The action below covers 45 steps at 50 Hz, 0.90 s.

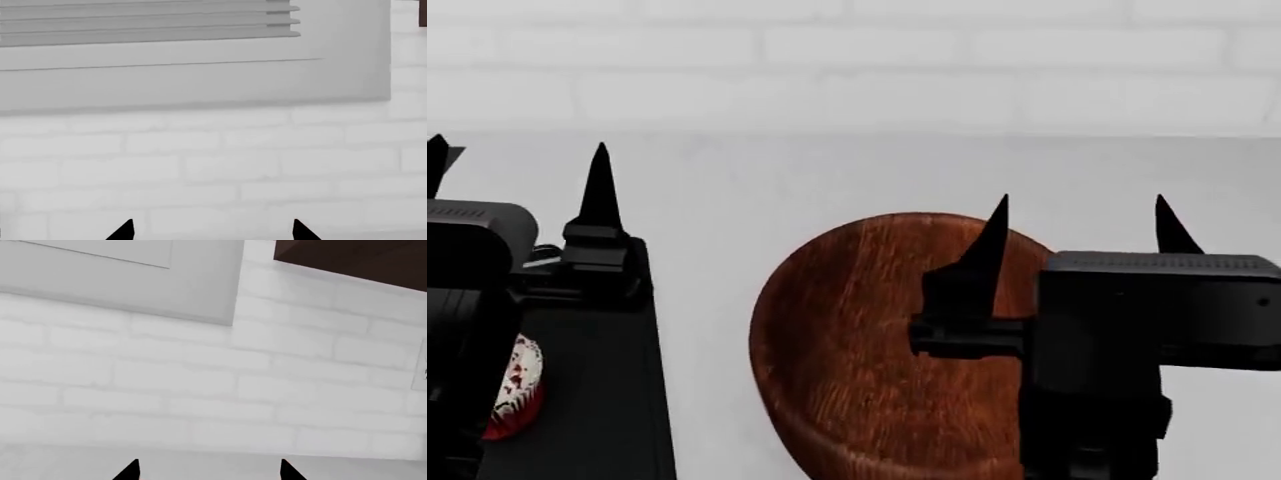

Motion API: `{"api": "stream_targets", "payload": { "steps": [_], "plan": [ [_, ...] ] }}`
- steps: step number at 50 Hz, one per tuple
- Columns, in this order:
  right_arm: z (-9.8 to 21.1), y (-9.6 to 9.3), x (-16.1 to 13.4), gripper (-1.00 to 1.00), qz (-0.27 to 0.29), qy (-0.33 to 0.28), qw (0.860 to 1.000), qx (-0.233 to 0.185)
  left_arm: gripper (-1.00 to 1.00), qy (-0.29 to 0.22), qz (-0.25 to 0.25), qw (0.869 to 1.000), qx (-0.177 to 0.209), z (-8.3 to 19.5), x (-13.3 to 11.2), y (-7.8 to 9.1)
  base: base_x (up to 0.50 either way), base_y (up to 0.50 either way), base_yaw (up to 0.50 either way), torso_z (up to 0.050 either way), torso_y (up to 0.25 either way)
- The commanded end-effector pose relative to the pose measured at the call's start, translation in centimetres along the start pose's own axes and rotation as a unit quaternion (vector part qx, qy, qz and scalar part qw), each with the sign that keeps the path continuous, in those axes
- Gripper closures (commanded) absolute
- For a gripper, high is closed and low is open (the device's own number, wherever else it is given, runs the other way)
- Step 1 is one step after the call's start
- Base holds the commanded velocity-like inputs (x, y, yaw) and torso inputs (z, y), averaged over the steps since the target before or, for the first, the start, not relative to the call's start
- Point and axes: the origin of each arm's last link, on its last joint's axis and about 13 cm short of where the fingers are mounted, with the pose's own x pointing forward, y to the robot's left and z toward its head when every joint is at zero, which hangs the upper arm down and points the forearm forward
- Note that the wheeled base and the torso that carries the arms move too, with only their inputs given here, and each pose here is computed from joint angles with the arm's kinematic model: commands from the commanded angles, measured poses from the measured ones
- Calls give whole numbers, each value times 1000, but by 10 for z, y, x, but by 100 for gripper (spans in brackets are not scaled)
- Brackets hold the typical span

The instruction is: Move the fresh-baked cupcake off the tray onto the counter, and place the bowl used for mixing into the sink.

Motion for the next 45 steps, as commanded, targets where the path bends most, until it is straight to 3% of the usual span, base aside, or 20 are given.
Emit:
{"api": "stream_targets", "payload": {
  "steps": [1, 20, 25, 28, 31, 34, 38, 44, 45],
  "plan": [
    [-1, 2, 0, -100, 2, -1, 1000, -10, -100, 0, 1, 1000, 2, -1, 0, 0, 328, 133, 0, 0, 0],
    [5, -2, -8, -100, -6, 8, 1000, 5, -100, 2, -5, 1000, 4, 0, 0, -1, 17, 7, 0, 0, 0],
    [32, -18, -24, -100, -31, 29, 999, -6, -100, 3, -4, 1000, -2, 0, 1, 1, 0, 0, 0, 0, 0],
    [35, -23, -37, -100, -4, 63, 998, 9, -100, 1, -5, 1000, -2, 1, 0, 1, 0, 0, 0, 0, 0],
    [32, -38, -48, -100, -47, 89, 994, 29, -100, -2, 1, 1000, 1, 0, 0, 1, 0, 0, 0, 0, 0],
    [27, -59, -53, -100, -87, 141, 980, 105, -100, 0, -3, 1000, 0, -1, 0, 1, 0, 0, 0, 0, 0],
    [32, -59, -73, -100, -29, 153, 980, 126, -100, 1, -3, 1000, 3, -2, 1, -1, 0, 0, 0, 0, 0],
    [23, -73, -72, -100, -14, 231, 943, 241, -100, -1, -5, 1000, 6, -2, 1, -1, 0, 0, 0, 0, 0],
    [20, -75, -71, -100, -4, 254, 927, 275, -100, -1, -4, 1000, 6, -1, 1, -1, 0, 0, 0, 0, 0]
  ]
}}
